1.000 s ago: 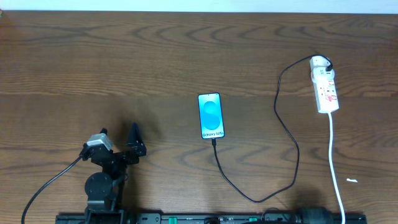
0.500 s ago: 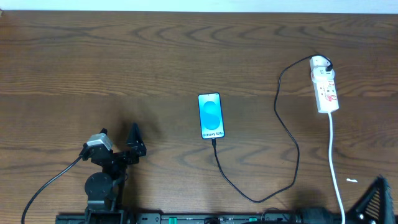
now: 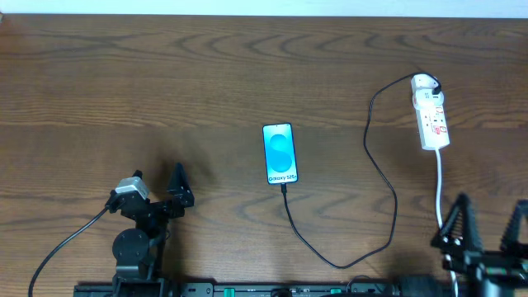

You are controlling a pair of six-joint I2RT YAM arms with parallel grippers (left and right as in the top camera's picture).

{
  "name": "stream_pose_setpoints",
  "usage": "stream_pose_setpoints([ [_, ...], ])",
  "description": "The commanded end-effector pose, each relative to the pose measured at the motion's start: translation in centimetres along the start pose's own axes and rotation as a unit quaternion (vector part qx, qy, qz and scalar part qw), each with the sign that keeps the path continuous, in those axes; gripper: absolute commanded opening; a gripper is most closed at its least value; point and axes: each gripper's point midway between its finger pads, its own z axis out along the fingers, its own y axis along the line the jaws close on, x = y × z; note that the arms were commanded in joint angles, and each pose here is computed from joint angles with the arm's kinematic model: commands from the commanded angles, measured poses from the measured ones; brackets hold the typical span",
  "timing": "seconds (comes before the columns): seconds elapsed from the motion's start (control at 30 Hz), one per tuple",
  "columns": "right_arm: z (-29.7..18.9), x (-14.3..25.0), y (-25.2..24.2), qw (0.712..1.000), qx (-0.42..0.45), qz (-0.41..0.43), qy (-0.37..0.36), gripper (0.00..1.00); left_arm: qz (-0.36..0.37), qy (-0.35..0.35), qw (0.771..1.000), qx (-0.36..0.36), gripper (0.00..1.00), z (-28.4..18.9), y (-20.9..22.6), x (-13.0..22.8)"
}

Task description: Plug charger to phone and switch on socket

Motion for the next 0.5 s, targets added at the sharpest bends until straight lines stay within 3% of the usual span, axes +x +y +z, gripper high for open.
stream_pose_setpoints([
  [0.0, 0.7, 2.7, -0.7, 1.000, 0.006, -0.005, 0.028, 0.99, 0.000, 0.025, 0.999, -0.022, 0.98, 0.1, 1.1, 1.5],
  [0.27, 2.1, 7.5, -1.9, 0.997, 0.022, -0.012, 0.079, 0.99, 0.000, 0.025, 0.999, -0.022, 0.98, 0.1, 1.1, 1.5],
  [0.47, 2.4, 8.2, -2.1, 0.996, 0.023, -0.012, 0.083, 0.99, 0.000, 0.025, 0.999, -0.022, 0.98, 0.1, 1.1, 1.5],
])
